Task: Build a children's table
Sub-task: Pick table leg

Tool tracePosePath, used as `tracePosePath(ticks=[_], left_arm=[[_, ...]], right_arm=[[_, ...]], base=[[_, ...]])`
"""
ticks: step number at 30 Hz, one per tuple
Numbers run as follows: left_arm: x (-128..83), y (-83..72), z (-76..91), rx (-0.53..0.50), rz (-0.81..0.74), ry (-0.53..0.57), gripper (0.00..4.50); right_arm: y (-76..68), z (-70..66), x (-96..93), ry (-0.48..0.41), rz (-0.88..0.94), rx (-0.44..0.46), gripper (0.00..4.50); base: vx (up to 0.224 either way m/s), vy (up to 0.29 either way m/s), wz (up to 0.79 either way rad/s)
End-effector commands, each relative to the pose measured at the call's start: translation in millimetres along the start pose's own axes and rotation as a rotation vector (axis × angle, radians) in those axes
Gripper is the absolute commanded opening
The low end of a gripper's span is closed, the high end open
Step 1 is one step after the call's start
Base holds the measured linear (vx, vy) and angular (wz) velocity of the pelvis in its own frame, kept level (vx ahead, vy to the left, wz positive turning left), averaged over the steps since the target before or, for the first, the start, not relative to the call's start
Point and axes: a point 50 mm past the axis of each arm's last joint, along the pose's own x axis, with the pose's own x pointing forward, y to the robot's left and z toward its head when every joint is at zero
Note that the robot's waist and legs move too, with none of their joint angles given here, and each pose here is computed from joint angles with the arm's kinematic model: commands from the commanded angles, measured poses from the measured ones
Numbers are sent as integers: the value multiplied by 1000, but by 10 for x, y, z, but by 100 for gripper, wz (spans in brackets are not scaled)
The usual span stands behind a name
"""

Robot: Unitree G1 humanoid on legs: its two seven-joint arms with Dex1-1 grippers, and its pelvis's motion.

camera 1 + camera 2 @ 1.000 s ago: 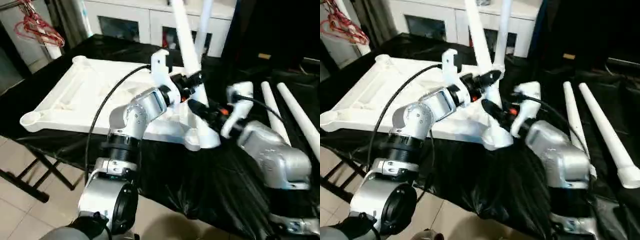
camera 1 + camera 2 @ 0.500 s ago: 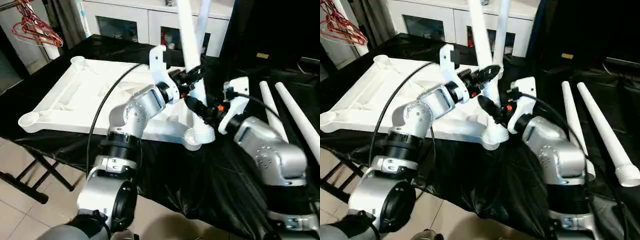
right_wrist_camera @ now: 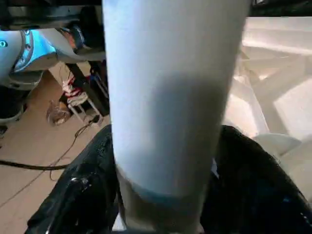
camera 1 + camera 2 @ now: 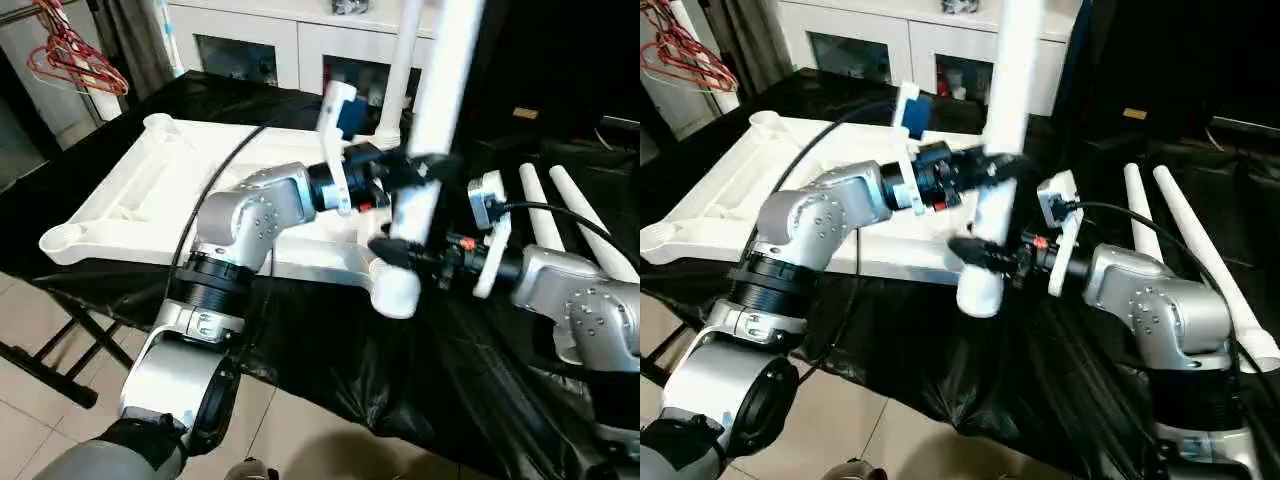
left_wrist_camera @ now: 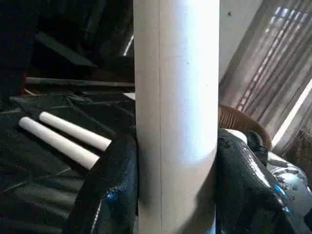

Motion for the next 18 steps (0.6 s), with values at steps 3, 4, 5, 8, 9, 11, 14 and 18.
tracePosePath(ticks=[3, 4, 5, 8, 9, 11, 14, 18], left_arm=[[29, -108, 78, 35, -89, -4, 185], [27, -111, 72, 34, -101, 2, 185], [26, -110, 72, 34, -104, 3, 185], [24, -107, 74, 30, -106, 1, 185], [23, -107, 74, 30, -107, 1, 185], [23, -112, 70, 28, -111, 2, 185], [31, -130, 53, 24, -125, 9, 185], [38, -140, 38, 21, -136, 14, 185]], right_arm=[[41, 24, 7, 30, 58, 12, 302], [57, 7, -3, 54, 75, 12, 302], [63, 0, -8, 62, 82, 12, 302], [73, -10, -15, 73, 96, 10, 302], [73, -11, -16, 74, 97, 11, 302], [74, -12, -15, 76, 100, 12, 302], [73, -20, -8, 78, 103, 15, 274], [70, -29, -7, 78, 104, 21, 247]], base=[[0, 0, 0], [0, 0, 0], [0, 0, 0], [0, 0, 0], [0, 0, 0], [0, 0, 0], [0, 0, 0], [0, 0, 0]])
